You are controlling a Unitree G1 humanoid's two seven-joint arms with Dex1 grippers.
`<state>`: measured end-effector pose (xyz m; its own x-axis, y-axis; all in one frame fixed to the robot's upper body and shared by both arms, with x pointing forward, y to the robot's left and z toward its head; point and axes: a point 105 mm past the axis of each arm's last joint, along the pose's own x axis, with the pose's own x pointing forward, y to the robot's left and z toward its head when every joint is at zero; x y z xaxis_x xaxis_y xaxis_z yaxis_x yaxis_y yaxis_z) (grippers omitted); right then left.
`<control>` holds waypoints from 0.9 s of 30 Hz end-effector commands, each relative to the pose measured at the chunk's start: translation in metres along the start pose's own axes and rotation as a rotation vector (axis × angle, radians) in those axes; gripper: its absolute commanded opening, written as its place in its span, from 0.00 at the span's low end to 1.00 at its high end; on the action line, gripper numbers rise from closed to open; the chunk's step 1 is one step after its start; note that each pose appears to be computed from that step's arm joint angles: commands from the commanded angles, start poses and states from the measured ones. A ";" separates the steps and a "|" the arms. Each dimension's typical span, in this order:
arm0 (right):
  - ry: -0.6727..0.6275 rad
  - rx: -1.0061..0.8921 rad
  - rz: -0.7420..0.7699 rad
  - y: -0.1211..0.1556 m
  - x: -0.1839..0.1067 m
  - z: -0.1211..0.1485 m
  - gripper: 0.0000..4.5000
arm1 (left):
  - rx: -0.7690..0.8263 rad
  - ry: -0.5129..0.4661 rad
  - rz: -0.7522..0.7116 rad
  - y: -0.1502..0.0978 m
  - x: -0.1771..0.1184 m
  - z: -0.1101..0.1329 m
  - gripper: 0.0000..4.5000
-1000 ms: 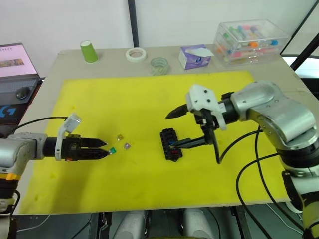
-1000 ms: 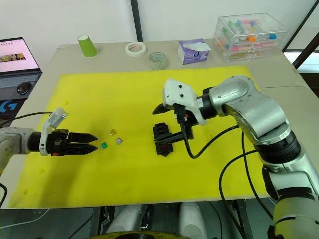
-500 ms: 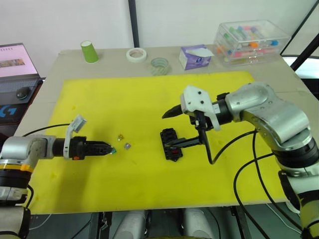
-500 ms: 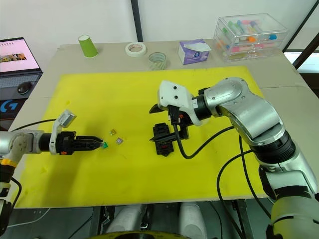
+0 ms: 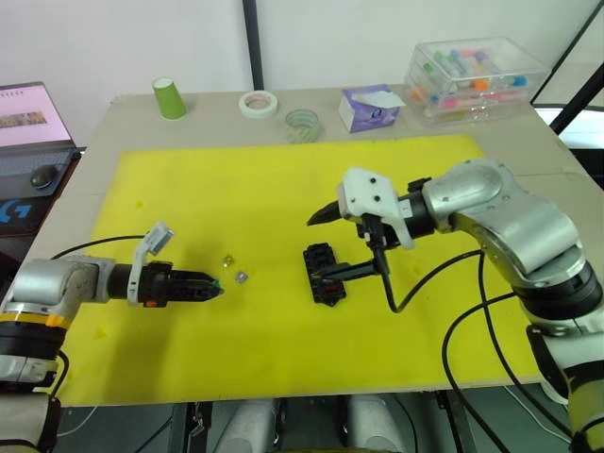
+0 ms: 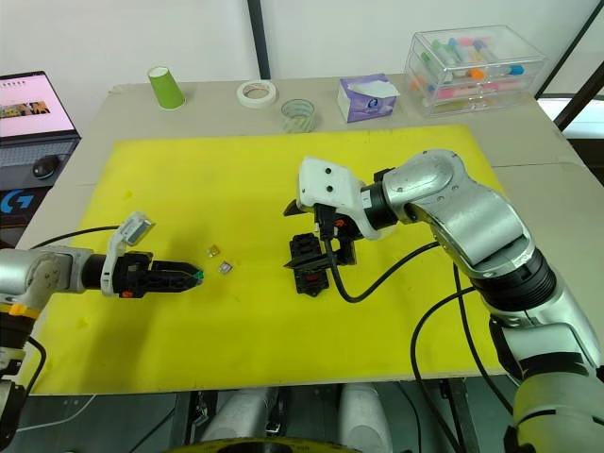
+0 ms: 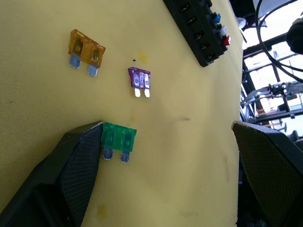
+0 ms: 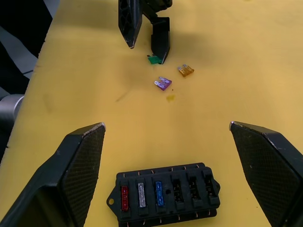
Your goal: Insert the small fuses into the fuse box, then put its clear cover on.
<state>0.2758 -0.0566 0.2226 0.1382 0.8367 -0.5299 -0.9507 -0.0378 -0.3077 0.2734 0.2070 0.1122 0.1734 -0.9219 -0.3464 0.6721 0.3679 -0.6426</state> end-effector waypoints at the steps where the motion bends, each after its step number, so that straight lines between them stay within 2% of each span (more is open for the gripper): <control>1: -0.006 -0.046 -0.009 0.001 -0.002 0.006 0.99 | -0.046 0.042 -0.003 0.004 0.002 -0.015 1.00; 4: -0.004 -0.048 -0.010 0.001 -0.001 0.005 1.00 | -0.047 0.043 0.007 0.005 0.000 -0.016 0.87; 7: -0.005 -0.050 -0.010 0.001 -0.001 0.005 1.00 | -0.056 0.037 0.017 0.006 -0.003 -0.017 0.65; 15: -0.003 -0.059 -0.006 0.001 0.001 0.005 1.00 | -0.093 0.007 0.060 0.017 -0.010 -0.021 0.65; 19: -0.001 -0.064 -0.004 0.001 0.001 0.004 1.00 | -0.092 0.011 0.065 0.017 -0.011 -0.023 0.36; 27: 0.003 -0.069 -0.001 0.001 0.001 0.004 1.00 | -0.101 0.004 0.072 0.018 -0.015 -0.027 0.36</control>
<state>0.2763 -0.0559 0.2183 0.1393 0.8288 -0.5420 -0.9431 -0.0560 -0.3279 0.2696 0.2224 0.0955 0.2143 -0.9098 -0.3554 0.6190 0.4079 -0.6711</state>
